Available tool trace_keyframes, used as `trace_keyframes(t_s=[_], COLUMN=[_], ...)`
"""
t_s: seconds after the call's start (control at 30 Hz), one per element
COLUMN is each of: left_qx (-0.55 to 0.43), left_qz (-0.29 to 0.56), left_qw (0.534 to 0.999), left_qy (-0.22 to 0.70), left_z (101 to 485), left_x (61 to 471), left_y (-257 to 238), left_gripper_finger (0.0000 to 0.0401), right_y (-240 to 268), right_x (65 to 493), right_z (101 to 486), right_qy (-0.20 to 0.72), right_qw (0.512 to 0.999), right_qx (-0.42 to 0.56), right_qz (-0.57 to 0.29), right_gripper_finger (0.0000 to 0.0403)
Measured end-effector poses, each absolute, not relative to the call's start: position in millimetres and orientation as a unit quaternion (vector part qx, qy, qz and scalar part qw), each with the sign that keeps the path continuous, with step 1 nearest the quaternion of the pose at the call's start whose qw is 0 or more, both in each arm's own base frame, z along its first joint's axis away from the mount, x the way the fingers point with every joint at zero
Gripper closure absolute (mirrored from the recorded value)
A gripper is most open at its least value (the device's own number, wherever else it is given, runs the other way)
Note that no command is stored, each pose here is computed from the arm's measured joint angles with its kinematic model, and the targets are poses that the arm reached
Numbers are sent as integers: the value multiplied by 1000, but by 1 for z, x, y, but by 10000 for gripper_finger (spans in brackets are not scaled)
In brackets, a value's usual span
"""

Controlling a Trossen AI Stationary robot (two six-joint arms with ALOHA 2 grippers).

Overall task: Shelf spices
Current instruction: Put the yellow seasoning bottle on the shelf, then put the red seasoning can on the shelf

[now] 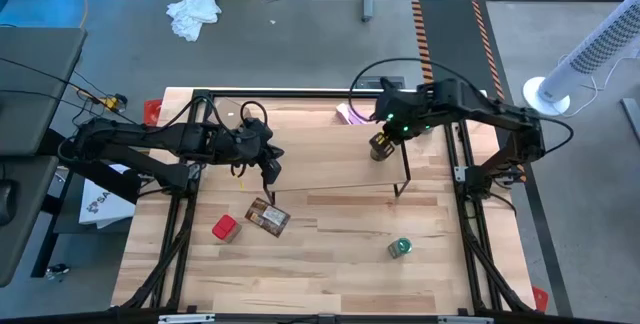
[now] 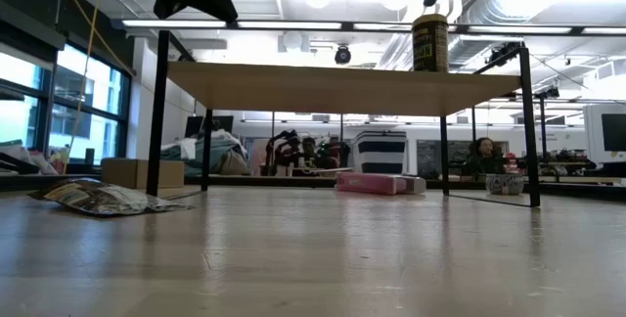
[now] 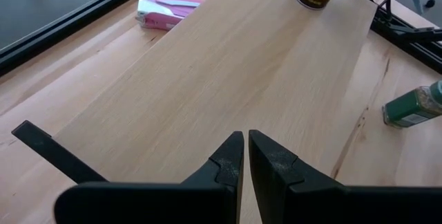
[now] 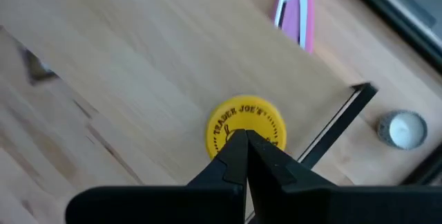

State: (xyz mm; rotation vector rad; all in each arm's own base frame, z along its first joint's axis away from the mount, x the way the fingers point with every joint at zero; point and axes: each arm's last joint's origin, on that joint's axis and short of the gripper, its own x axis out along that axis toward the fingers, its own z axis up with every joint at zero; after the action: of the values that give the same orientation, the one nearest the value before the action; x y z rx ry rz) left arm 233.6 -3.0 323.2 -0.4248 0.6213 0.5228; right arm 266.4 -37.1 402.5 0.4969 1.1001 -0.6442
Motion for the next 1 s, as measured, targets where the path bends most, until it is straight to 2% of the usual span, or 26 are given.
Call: trace_keyframes(t_s=[0.6, 0.7, 0.87, 1.0], left_qx=[-213, -213, -206, -193], left_qz=[255, 256, 253, 249], left_qw=[895, 895, 896, 899], left_qy=[298, 298, 300, 304], left_z=[323, 323, 323, 323], left_x=[233, 233, 233, 233], left_y=[-3, -3, -3, -3], left_gripper_finger=[380, 380, 380, 380], right_y=[-39, -42, -42, -32], right_x=[279, 275, 257, 252], right_z=[382, 394, 433, 455], right_qy=[546, 534, 476, 461], right_qw=[761, 767, 803, 843], right_qx=[203, 205, 212, 181], right_qz=[-286, -291, -288, -209], right_gripper_finger=[403, 403, 403, 403])
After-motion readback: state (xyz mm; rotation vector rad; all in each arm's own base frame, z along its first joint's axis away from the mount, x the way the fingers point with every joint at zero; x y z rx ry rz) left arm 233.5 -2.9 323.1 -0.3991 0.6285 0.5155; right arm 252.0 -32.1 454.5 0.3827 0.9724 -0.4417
